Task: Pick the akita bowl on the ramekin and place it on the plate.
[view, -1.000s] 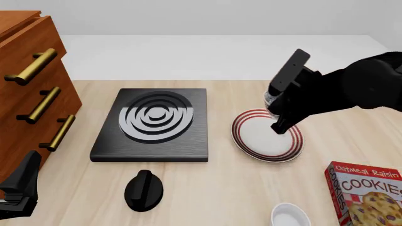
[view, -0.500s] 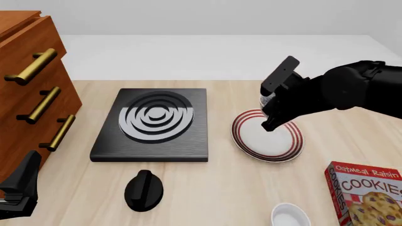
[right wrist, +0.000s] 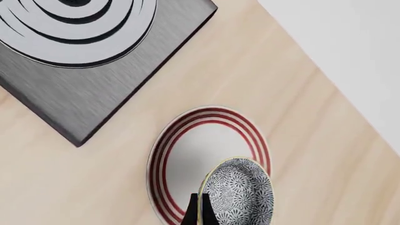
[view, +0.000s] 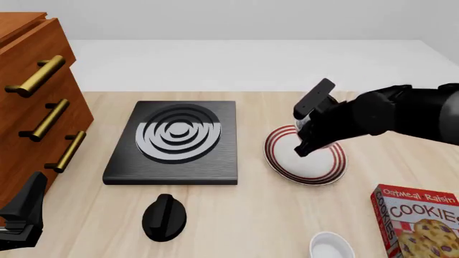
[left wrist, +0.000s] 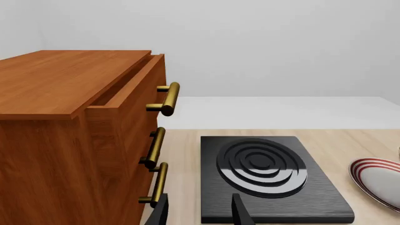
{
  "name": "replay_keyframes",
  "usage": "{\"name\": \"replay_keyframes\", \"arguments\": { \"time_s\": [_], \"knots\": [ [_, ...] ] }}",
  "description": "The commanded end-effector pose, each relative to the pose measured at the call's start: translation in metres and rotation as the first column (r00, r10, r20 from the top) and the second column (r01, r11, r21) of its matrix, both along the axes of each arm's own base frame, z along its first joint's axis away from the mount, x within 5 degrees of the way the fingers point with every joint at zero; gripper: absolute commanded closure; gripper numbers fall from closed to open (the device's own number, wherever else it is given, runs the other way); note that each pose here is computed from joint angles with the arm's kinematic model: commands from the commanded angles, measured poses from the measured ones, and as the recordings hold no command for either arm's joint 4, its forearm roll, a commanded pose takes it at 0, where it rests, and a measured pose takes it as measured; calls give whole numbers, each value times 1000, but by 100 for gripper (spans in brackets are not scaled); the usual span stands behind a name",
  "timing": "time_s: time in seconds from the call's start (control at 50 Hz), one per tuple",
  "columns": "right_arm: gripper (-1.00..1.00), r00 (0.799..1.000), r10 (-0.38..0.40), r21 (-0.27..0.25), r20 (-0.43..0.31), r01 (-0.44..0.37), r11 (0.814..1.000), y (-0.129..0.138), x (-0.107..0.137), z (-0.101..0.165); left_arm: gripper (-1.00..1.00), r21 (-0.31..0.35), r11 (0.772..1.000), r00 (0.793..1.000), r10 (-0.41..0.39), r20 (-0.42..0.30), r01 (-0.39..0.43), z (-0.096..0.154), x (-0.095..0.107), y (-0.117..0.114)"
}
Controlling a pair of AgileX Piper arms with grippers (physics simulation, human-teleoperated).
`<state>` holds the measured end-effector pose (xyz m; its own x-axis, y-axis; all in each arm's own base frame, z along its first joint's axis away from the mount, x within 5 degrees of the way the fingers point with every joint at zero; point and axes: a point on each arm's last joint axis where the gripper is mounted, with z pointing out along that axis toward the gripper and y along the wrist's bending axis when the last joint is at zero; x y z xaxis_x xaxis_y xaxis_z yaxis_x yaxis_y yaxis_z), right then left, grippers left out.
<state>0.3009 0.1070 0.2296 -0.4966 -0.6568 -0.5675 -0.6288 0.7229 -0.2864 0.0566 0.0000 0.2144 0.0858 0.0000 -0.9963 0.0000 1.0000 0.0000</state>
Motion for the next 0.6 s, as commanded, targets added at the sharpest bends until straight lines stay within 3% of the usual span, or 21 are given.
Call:
{"name": "replay_keyframes", "arguments": {
  "time_s": [0.02, 0.6],
  "knots": [
    [100, 1000, -12, -5, -3, 12, 1000, -2, 6, -15, -100, 0, 1000, 1000, 0, 0, 0, 0, 0, 0],
    [100, 999, -18, -12, -31, 17, 1000, 0, 17, -43, -100, 0, 1000, 1000, 0, 0, 0, 0, 0, 0]
  ]
}}
